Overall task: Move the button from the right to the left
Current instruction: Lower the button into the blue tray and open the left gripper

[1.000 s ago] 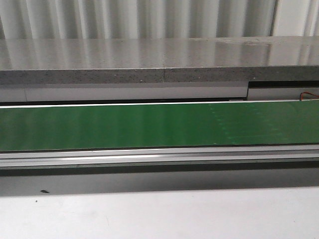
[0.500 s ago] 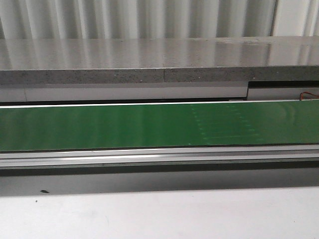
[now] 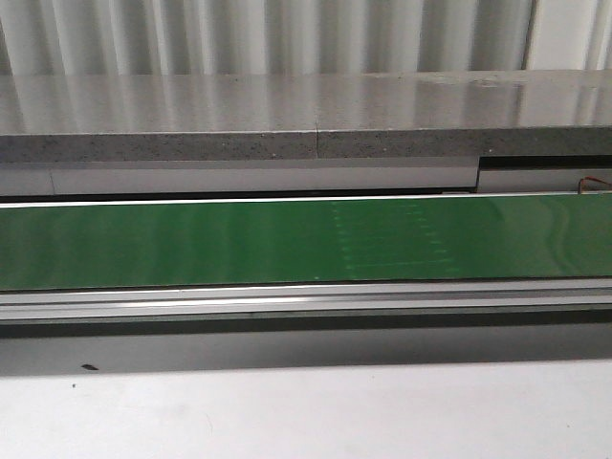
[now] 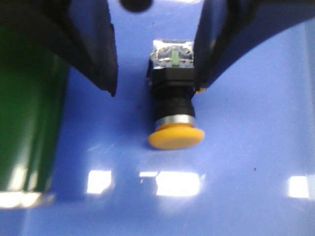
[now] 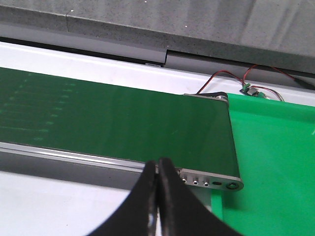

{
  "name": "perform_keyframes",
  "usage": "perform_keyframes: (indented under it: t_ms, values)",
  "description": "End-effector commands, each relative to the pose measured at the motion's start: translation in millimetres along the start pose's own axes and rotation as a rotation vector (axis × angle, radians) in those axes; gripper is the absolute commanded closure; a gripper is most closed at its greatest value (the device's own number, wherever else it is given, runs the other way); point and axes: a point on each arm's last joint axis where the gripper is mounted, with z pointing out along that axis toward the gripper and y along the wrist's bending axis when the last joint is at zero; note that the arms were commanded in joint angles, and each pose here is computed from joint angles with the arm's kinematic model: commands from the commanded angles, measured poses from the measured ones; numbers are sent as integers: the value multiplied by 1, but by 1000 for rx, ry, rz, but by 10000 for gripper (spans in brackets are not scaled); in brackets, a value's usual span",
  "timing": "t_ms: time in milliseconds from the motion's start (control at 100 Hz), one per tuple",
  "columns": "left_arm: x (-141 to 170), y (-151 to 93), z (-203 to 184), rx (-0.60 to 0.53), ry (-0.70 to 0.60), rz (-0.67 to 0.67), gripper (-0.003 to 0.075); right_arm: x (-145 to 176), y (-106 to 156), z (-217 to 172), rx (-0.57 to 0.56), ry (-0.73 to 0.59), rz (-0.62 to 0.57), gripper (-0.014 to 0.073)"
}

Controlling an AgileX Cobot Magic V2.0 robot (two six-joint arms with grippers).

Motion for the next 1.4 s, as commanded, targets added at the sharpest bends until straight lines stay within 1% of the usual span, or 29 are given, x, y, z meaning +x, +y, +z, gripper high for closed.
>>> perform_keyframes:
  t_ms: [0,60,80,90,100,140,200,250,340,530,740,880,1140,1390]
  values:
    - [-5,-2,-46,12,-205,-70,514,-14,-2,-2,20,-91,-13,664]
    - [-3,-7,-63,3,-283,-71,604,-14,-2,-2,20,-91,-13,664]
    - [-1,-8,-67,-1,-306,-71,622,-14,-2,-2,20,-91,-13,664]
    - [0,-10,-68,-1,-314,-70,649,-14,-2,-2,20,-91,-13,664]
    - [0,-10,-70,-3,-321,-71,649,-14,-2,-2,20,-91,-13,664]
    - [4,-15,-78,-3,-357,-78,701,-14,-2,-2,20,-91,-13,664]
    - [10,-19,-89,-2,-400,-91,741,-14,-2,-2,20,-91,-13,664]
    - [16,-23,-98,6,-435,-113,741,-14,-2,-2,20,-91,-13,664]
    - [28,-33,-117,19,-504,-112,741,-14,-2,-2,20,-91,-13,664]
    - [54,-62,-145,98,-652,-102,741,-14,-2,-2,20,-91,-13,664]
    - [85,-95,-164,182,-765,-45,741,-14,-2,-2,20,-91,-13,664]
    - [107,-112,-171,233,-828,-3,741,-14,-2,-2,20,-91,-13,664]
    - [147,-130,-171,290,-955,58,741,-14,-2,-2,20,-91,-13,664]
    - [185,-135,-165,332,-1067,93,741,-14,-2,-2,20,-91,-13,664]
